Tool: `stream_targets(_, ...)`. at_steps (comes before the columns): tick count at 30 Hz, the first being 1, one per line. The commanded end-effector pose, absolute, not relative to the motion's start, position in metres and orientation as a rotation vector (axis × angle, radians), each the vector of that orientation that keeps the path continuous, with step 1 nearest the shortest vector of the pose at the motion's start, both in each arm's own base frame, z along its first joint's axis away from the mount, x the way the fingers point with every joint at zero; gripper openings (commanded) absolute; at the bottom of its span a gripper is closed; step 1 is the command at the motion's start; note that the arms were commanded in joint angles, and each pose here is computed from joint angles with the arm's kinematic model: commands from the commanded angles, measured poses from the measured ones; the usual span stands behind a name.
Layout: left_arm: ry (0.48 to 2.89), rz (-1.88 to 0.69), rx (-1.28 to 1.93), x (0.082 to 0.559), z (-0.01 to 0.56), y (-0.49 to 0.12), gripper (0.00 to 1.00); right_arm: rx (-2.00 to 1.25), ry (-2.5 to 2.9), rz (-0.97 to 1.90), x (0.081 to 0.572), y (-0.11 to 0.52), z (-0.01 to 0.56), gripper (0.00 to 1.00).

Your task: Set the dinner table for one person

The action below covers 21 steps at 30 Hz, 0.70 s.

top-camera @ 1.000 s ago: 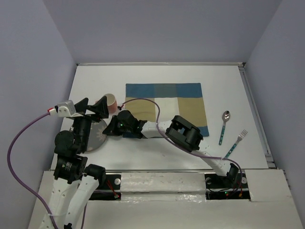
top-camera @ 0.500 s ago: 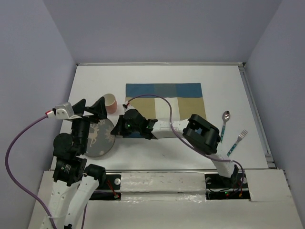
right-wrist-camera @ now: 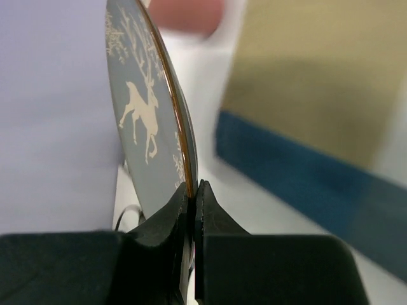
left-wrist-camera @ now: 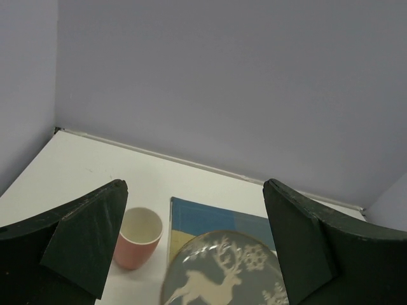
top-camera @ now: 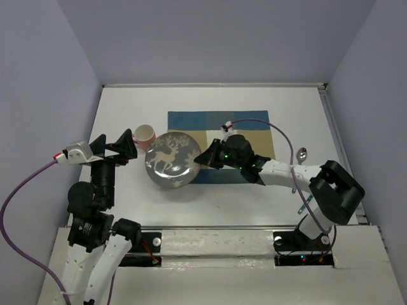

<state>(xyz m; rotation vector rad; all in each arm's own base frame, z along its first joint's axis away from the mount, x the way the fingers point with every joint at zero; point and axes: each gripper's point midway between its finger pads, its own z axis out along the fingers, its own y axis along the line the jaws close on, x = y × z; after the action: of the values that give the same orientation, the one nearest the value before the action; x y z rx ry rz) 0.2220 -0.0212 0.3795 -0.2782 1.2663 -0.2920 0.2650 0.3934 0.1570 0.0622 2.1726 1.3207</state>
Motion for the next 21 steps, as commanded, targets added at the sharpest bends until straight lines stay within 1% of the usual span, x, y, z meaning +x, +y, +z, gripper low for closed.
stream_targets(1,1.268,-0.302,-0.253,0.227,0.380,-0.027,0.99,0.211,1.876,1.409,0.322,0.335,0.222,0.00)
stream_targets(8,1.300,-0.320,-0.232,0.233,0.374,-0.035,0.99,0.303,1.875,1.342,0.367,0.281,0.208,0.00)
stream_targets(11,1.316,-0.316,-0.232,0.236,0.370,-0.036,0.99,0.345,1.892,1.349,0.379,0.270,0.195,0.00)
stream_targets(17,1.322,-0.313,-0.232,0.237,0.369,-0.036,0.99,0.383,1.921,1.354,0.386,0.265,0.175,0.00)
stream_targets(21,1.325,-0.318,-0.228,0.238,0.368,-0.037,0.99,0.408,1.902,1.334,0.396,0.253,0.171,0.00)
